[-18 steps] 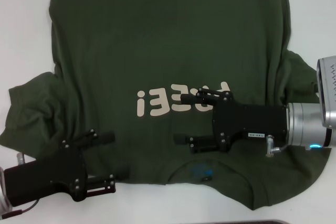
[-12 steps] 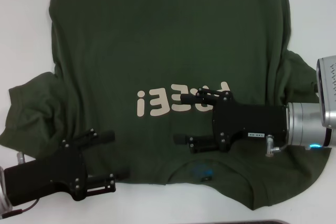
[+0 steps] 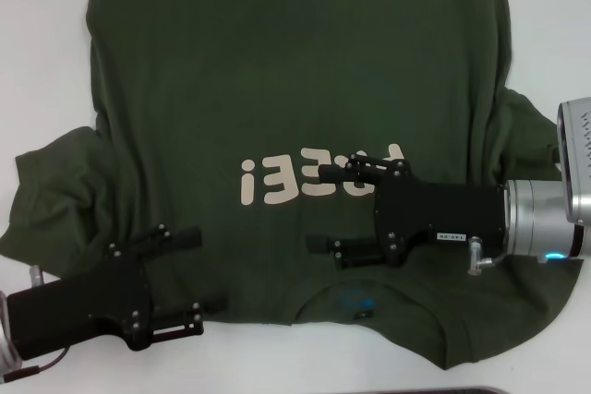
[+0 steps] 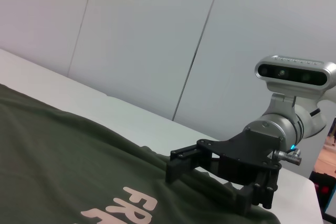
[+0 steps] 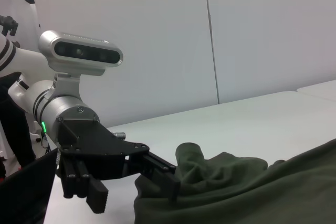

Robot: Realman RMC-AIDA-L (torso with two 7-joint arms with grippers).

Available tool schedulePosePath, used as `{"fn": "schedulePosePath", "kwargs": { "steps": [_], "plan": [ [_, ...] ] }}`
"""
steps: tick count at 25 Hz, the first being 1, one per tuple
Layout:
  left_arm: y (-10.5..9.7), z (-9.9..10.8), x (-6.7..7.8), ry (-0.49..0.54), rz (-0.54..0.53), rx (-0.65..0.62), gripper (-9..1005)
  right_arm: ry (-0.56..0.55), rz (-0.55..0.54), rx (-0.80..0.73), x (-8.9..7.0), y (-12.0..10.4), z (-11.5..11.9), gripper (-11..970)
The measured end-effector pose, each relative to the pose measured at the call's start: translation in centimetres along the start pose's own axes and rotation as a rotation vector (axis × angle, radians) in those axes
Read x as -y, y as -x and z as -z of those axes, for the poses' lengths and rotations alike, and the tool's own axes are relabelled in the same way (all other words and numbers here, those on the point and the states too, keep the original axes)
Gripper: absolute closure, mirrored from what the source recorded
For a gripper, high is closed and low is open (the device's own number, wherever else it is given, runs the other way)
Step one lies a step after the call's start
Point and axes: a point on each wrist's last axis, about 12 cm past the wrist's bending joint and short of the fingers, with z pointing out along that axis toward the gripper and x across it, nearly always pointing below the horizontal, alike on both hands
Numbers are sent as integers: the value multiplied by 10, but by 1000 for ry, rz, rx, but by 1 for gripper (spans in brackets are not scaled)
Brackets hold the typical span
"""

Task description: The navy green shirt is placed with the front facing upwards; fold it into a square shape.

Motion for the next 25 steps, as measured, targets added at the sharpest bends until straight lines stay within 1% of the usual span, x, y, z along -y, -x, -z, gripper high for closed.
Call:
{"fn": "schedulePosePath", "kwargs": {
  "steps": [2, 4, 6, 8, 11, 13, 15, 18, 20, 22, 25],
  "plan": [
    [1, 0, 0, -1, 16, 6, 125, -1, -1, 1, 0, 0, 0, 45],
    [6, 1, -4, -1, 70, 15, 125, -1, -11, 3, 1, 1, 0, 45],
    [16, 3, -11, -10, 187, 15, 126, -4, -35, 10, 3, 4, 0, 45],
    [28, 6, -17, -49, 304, 10, 126, -9, -64, 15, 7, 8, 1, 45],
    [45, 9, -19, -119, 401, 17, 126, -19, -137, 19, 13, 15, 2, 45],
    [55, 12, -25, -117, 506, 10, 126, -31, -207, 23, 18, 20, 3, 45],
    [66, 17, -34, -87, 645, -17, 127, -51, -298, 23, 26, 27, 5, 45],
    [79, 25, -44, -31, 761, -61, 127, -93, -418, -5, 37, 33, 8, 46],
    [89, 35, -52, 41, 814, -91, 127, -111, -483, -33, 42, 36, 10, 46],
    [96, 47, -60, 131, 874, -134, 127, -112, -511, -49, 44, 39, 10, 46],
    [107, 66, -71, 254, 933, -214, 128, -112, -528, -55, 47, 42, 10, 46]
  ]
}}
